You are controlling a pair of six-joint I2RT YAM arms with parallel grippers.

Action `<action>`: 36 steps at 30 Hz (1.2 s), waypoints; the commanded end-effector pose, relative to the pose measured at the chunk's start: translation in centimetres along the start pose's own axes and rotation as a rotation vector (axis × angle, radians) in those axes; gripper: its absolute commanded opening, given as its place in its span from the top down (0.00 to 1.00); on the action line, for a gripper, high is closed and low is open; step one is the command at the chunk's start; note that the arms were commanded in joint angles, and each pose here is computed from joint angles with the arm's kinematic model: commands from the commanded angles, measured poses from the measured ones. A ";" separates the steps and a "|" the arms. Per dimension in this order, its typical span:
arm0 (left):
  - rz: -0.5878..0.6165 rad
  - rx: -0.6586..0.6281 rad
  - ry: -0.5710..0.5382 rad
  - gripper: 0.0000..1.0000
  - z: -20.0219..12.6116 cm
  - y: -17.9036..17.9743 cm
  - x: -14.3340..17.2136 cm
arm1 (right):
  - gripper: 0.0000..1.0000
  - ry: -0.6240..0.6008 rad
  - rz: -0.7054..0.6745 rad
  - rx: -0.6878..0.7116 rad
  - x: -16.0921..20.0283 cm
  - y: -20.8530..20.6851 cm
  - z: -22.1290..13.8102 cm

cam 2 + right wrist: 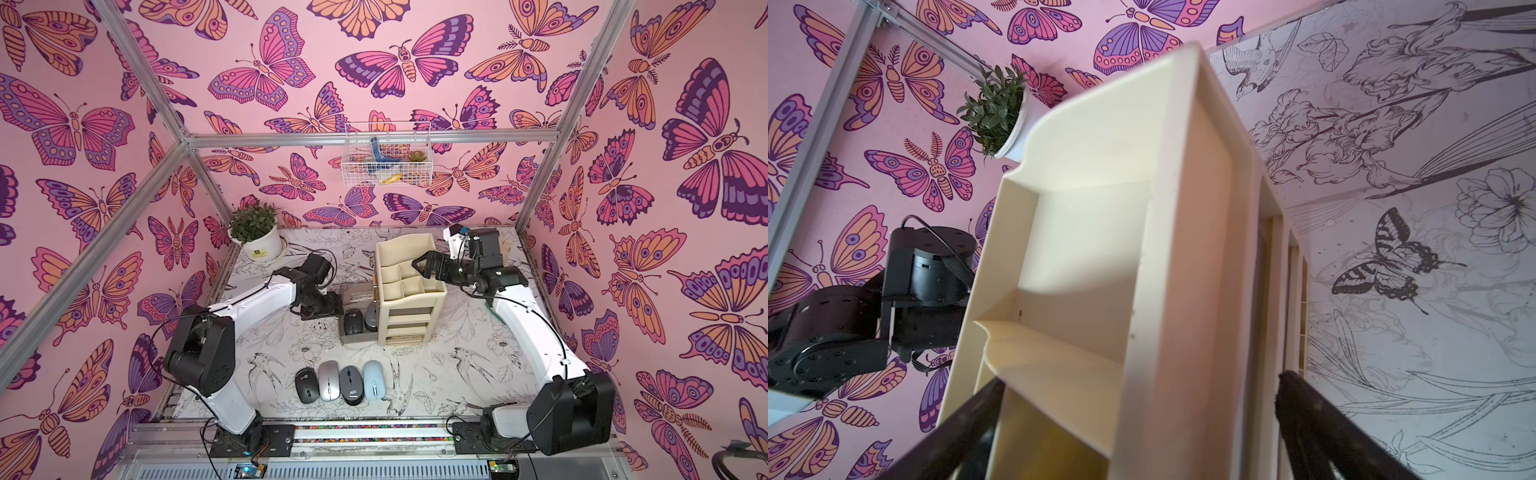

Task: Take the mice out of the drawer
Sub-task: Open the drawer in the storage box, then adjust the storage box at the center of the board.

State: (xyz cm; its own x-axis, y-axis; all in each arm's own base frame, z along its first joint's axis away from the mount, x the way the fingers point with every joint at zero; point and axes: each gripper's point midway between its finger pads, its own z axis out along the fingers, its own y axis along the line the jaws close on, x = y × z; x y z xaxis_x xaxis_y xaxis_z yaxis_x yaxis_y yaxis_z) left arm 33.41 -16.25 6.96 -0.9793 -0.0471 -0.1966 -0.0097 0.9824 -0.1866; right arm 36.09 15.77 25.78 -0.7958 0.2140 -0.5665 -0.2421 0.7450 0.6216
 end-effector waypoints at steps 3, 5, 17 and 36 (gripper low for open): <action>0.008 -0.290 0.058 0.19 -0.7 6.5 2.2 | 0.01 0.002 -0.015 0.140 -1.1 -2.8 -1.0; 0.024 -0.234 0.057 0.18 -0.4 5.2 2.1 | 0.01 -0.024 -0.045 0.095 -2.1 -1.3 -1.6; 0.056 0.110 -0.100 0.16 -5.1 -1.3 0.6 | 0.00 -0.253 -0.275 0.038 -8.3 9.1 -6.9; -0.230 0.176 -0.304 0.00 -15.0 8.4 1.2 | 0.49 0.397 -0.452 0.100 12.7 18.2 14.8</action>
State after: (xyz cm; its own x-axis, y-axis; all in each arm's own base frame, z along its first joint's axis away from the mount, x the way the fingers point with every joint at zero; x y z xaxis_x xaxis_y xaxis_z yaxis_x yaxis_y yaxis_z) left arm 30.57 -5.22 21.15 -0.8105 -0.3597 -0.4624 -0.1642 0.8971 -0.4101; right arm 29.36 41.90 22.59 -0.7361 -0.4095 -0.5390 -0.6300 0.7057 0.3242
